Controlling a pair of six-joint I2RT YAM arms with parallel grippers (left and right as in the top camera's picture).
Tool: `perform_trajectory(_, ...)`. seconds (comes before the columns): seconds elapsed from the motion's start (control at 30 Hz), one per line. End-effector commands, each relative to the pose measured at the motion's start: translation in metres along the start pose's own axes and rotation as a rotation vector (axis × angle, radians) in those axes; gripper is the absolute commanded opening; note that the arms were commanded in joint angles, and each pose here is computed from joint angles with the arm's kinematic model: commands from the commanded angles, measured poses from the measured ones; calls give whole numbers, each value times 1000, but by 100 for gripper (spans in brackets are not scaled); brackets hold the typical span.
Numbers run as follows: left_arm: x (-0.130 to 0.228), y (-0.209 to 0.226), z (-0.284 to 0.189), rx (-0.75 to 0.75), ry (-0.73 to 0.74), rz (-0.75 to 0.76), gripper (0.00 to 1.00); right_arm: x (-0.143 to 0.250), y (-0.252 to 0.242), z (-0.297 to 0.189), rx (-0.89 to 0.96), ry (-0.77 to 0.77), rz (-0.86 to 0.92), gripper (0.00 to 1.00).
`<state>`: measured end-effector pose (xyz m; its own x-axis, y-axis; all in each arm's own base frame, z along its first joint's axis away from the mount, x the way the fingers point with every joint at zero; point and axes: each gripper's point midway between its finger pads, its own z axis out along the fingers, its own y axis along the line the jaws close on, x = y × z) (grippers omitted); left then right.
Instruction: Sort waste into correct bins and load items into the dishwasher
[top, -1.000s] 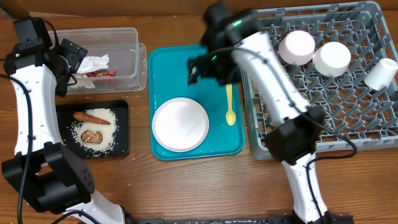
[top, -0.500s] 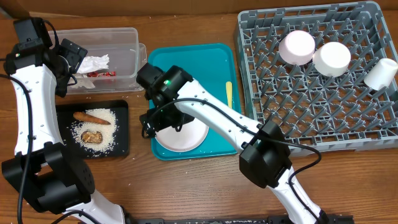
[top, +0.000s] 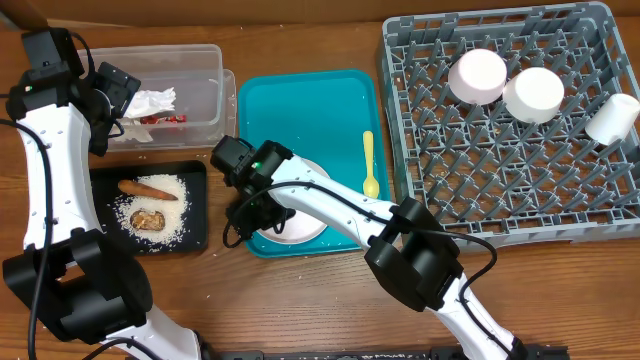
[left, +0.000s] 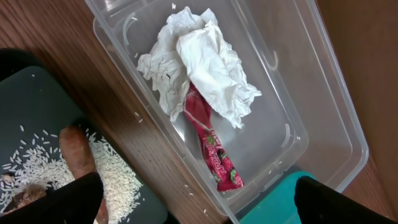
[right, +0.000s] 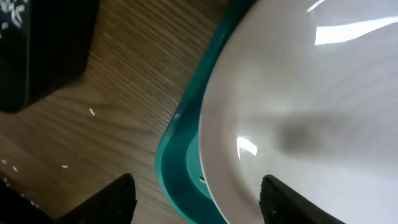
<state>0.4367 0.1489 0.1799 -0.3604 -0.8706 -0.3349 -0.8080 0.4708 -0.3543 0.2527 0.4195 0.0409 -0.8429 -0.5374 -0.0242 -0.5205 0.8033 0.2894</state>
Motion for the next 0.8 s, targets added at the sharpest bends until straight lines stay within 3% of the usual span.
perform_trajectory(0.0, -1, -3, -1, 5, -7, -5, 100, -3, 0, -4, 41, -33, -19, 62)
perform_trajectory(0.27, -1, -3, -1, 5, -7, -5, 100, -1, 11, 5, 124, -73, -78, 54)
perform_trajectory(0.5, -1, -3, -1, 5, -7, -5, 100, -4, -4, 16, 223, -91, -52, 53)
perform_trajectory(0.77, -1, -3, -1, 5, -7, -5, 100, -9, -17, 22, 256, -92, -42, 44)
